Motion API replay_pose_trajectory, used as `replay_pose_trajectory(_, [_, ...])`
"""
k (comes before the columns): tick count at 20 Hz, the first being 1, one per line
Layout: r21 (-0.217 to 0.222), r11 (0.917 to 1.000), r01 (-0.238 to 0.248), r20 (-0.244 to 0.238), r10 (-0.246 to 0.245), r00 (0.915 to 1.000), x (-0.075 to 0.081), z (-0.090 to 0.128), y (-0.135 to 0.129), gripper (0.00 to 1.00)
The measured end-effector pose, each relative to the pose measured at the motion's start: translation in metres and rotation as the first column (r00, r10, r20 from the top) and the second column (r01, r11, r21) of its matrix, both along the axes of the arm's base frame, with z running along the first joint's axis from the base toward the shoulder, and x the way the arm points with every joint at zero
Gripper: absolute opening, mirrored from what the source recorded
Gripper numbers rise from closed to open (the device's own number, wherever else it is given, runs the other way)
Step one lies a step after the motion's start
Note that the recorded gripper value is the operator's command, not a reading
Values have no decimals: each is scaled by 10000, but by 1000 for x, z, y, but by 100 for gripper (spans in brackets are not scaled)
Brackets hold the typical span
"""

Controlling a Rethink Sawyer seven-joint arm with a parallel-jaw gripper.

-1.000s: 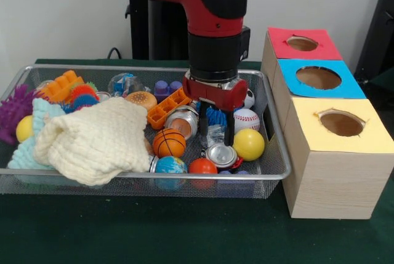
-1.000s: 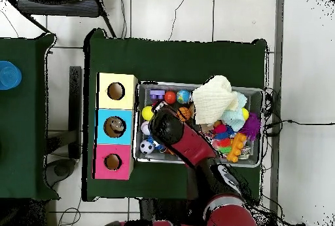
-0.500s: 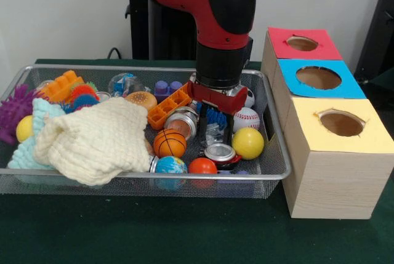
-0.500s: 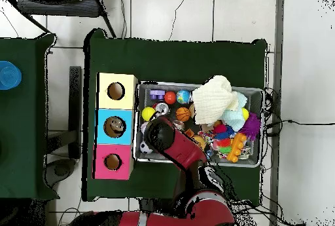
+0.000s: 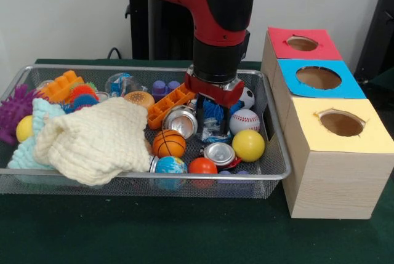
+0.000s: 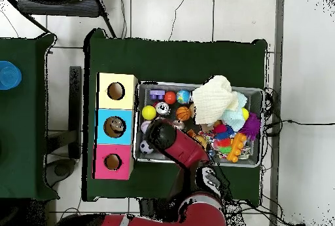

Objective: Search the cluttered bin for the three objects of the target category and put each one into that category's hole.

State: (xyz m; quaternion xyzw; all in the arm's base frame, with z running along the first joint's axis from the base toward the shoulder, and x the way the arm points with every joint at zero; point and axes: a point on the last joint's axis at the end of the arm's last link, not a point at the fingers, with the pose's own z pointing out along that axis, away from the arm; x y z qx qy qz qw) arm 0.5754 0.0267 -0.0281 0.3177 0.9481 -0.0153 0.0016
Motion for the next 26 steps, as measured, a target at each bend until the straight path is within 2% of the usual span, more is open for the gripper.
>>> replay_pose_trajectory(4, [33,10000,-1,-144,2,9999,7,-6,-6,100])
replay_pose_trajectory(10, [-84,10000,-11,-24,11,10000,17,-9,-12,100])
replay_pose_trajectory(16, [-111,9999,-13,-27,12,10000,20,-13,-15,100])
replay_pose_trajectory(17, [-55,10000,-8,-114,8,9999,21,-14,-16,0])
replay_pose_trajectory(21, [108,9999,4,-304,-1,9995,25,-13,-17,0])
replay_pose_trajectory(23, [347,9994,10,-598,11,9982,27,-14,-18,0])
replay_pose_trajectory(26, [818,9966,-40,-1259,144,9919,26,-20,-15,0])
